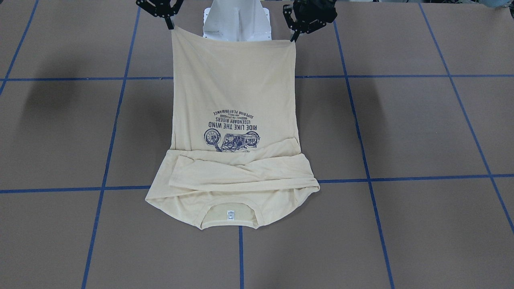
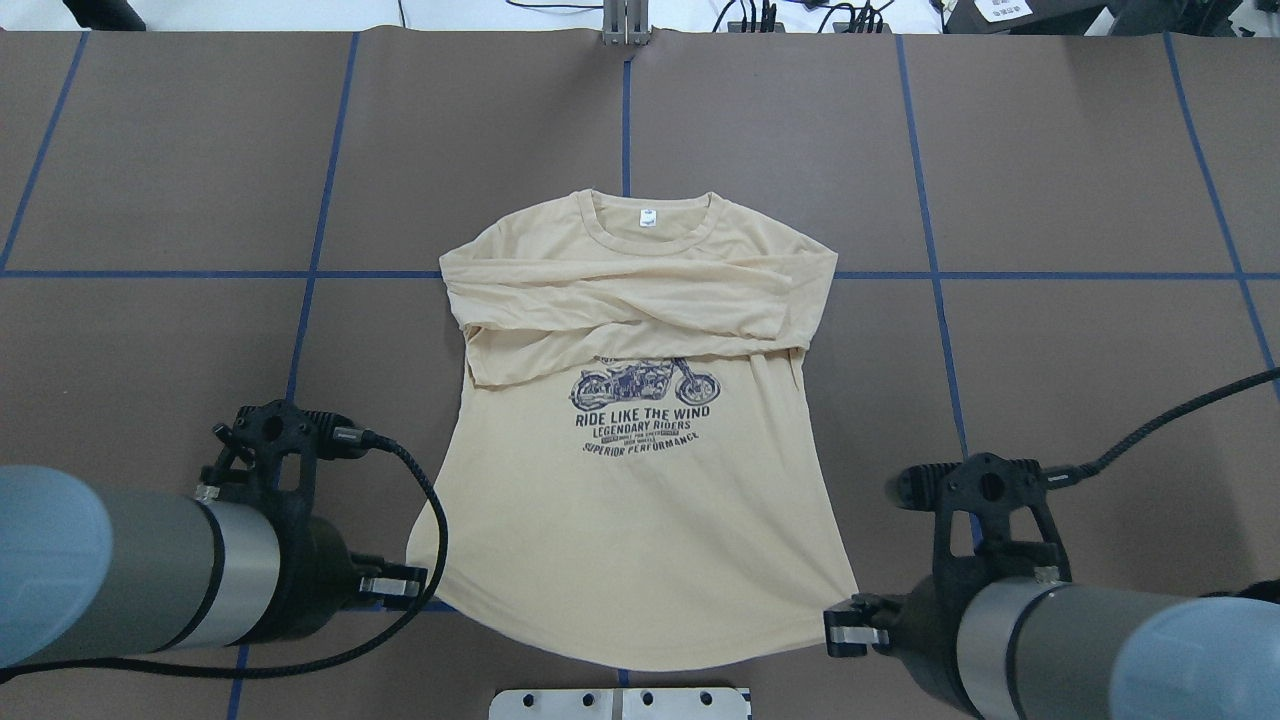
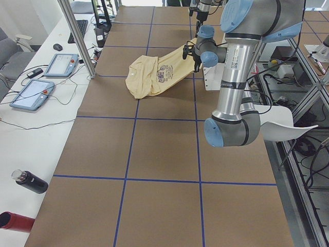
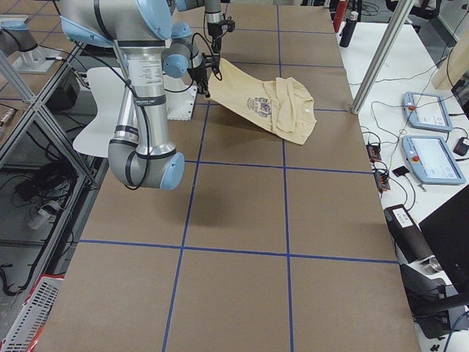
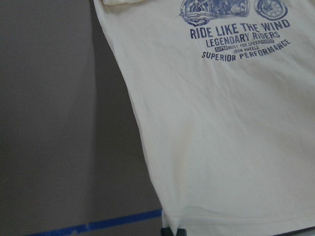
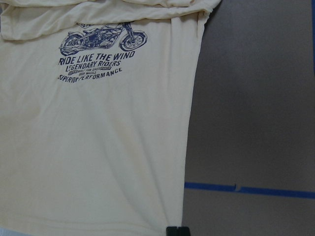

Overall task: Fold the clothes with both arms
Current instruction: 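Grasp the hem with both grippers and lift it toward the collar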

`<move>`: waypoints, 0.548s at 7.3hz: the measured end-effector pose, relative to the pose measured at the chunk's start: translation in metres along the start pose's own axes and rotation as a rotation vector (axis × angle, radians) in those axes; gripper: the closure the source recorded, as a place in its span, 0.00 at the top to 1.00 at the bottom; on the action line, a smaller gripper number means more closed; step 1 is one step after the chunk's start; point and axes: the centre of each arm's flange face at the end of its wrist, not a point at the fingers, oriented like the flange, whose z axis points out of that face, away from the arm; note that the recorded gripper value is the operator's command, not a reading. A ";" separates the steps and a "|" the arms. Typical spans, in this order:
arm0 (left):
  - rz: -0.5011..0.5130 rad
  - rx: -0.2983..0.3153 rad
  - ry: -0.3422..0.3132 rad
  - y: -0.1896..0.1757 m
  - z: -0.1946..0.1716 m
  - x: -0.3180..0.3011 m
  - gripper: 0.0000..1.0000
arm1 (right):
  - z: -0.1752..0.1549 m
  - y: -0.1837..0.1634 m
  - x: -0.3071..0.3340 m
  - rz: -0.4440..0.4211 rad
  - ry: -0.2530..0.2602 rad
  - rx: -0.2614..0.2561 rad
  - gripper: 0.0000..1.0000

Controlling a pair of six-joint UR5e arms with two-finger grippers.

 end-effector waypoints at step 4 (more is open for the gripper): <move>0.000 0.036 -0.060 -0.006 0.019 0.010 0.00 | 0.012 -0.011 -0.005 0.011 0.068 0.022 0.00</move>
